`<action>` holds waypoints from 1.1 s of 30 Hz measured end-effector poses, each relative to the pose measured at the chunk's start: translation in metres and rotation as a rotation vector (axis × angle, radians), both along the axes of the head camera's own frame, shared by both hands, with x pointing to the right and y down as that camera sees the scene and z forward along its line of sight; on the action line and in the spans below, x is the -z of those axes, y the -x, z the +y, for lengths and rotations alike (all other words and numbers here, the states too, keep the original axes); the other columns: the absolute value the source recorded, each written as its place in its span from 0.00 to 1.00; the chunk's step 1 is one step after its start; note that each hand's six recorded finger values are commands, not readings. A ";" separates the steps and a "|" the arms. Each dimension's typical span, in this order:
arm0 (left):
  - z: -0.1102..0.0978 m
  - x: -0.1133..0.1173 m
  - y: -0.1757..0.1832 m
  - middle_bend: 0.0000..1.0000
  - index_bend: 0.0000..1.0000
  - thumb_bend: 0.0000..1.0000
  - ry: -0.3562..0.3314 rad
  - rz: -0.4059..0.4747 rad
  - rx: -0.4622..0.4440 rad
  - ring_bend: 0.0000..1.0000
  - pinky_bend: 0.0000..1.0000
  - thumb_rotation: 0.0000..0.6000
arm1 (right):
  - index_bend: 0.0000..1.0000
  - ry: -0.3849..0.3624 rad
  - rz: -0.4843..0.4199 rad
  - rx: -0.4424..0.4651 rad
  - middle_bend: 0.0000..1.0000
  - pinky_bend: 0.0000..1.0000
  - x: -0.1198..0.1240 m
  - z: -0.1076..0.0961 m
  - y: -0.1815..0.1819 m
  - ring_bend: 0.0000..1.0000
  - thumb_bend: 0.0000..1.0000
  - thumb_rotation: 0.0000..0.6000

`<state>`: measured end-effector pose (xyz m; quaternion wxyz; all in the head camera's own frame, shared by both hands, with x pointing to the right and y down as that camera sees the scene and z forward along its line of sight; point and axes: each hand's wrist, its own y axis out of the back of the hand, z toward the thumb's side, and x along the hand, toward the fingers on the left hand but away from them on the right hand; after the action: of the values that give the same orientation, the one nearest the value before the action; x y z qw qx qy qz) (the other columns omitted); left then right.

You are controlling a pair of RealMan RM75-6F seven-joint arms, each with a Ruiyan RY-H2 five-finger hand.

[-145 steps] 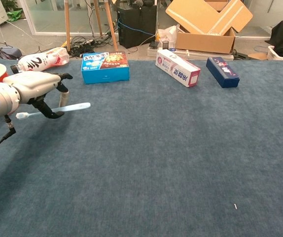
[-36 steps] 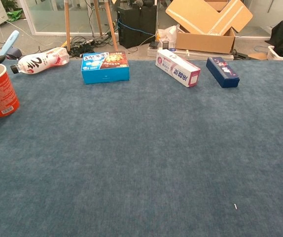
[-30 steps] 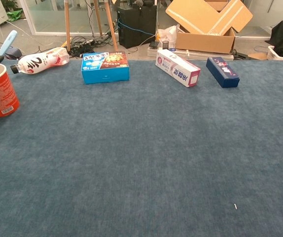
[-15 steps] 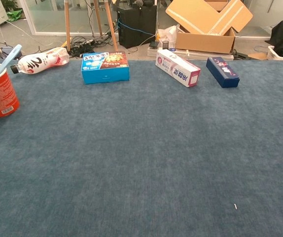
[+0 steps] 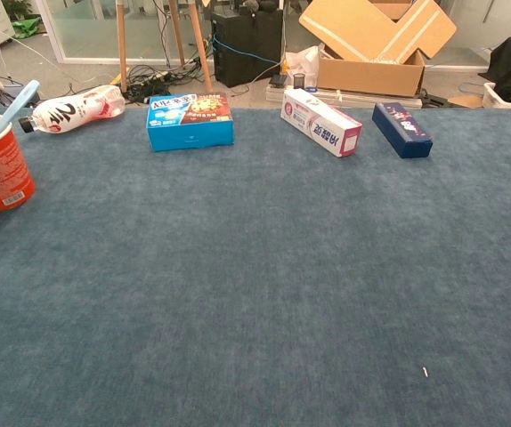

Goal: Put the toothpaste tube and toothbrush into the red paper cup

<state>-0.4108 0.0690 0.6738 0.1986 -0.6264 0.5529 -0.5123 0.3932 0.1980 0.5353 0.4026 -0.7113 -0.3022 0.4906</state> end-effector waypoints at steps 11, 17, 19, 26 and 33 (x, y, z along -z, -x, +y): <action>0.019 0.030 -0.015 0.00 0.32 0.35 0.032 -0.041 -0.108 0.00 0.00 1.00 | 0.09 -0.035 0.033 0.005 0.10 0.43 0.009 -0.004 -0.003 0.11 0.00 1.00; 0.045 0.052 -0.011 0.00 0.19 0.35 0.107 -0.131 -0.188 0.00 0.00 1.00 | 0.09 -0.048 0.081 0.008 0.10 0.43 0.013 -0.006 -0.008 0.11 0.00 1.00; 0.056 0.061 -0.008 0.00 0.17 0.35 0.146 -0.163 -0.209 0.00 0.00 1.00 | 0.09 -0.049 0.104 0.009 0.10 0.43 0.013 -0.006 -0.010 0.11 0.00 1.00; 0.102 0.088 0.013 0.00 0.16 0.35 0.294 -0.337 -0.294 0.00 0.00 1.00 | 0.09 -0.036 0.194 0.015 0.10 0.43 0.007 -0.005 -0.017 0.11 0.00 1.00; 0.140 0.108 0.031 0.00 0.16 0.35 0.312 -0.483 -0.308 0.00 0.00 1.00 | 0.09 -0.037 0.260 -0.004 0.10 0.43 -0.005 -0.004 -0.024 0.11 0.00 1.00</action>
<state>-0.4422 0.2093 0.5662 0.3007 -0.5860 0.3032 -0.6886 0.4175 0.1944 0.5400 0.4503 -0.6337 -0.2577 0.5738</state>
